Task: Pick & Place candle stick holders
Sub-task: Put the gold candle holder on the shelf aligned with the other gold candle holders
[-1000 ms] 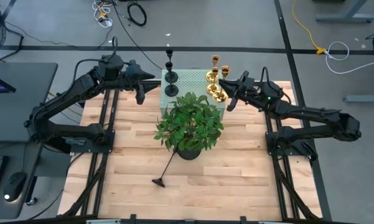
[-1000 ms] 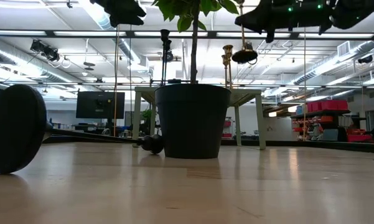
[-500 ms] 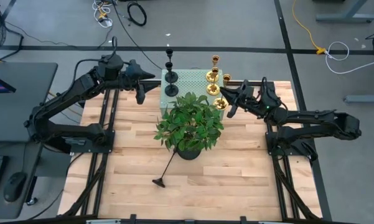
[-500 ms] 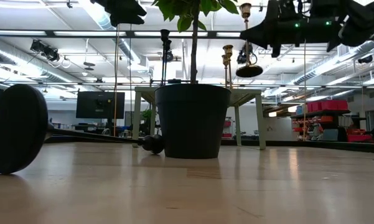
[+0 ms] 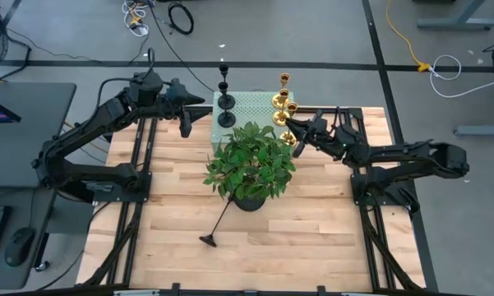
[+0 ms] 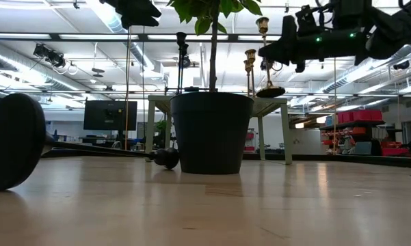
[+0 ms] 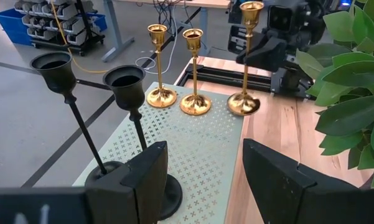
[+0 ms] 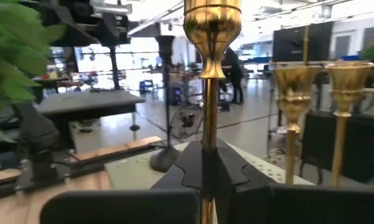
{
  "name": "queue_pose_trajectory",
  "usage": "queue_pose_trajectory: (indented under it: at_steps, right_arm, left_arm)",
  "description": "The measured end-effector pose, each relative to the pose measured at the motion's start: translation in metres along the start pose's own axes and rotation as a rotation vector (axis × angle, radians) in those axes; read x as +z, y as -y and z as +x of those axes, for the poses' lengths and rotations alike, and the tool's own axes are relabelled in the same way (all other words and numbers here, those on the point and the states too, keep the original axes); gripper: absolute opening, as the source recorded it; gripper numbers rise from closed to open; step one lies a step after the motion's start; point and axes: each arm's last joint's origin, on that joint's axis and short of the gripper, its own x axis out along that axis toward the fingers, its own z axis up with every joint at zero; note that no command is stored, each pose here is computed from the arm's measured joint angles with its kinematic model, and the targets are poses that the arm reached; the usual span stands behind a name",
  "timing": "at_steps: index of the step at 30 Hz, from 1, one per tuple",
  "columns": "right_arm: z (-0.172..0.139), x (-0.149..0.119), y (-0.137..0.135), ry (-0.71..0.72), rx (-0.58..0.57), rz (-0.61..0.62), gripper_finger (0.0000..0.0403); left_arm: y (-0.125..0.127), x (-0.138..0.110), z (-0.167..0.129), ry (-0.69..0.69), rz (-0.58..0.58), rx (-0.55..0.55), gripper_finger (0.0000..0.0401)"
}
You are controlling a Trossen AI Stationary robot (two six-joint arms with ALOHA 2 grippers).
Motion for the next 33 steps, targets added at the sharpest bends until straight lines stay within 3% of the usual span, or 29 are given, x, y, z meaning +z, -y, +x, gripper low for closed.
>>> queue_pose_trajectory:
  at_steps: [33]
  right_arm:
    - [0.014,-0.014,0.001,0.053,-0.03,-0.061,0.0008]
  left_arm:
    - [0.0,0.0,0.0,-0.003,0.001,0.0,0.0209]
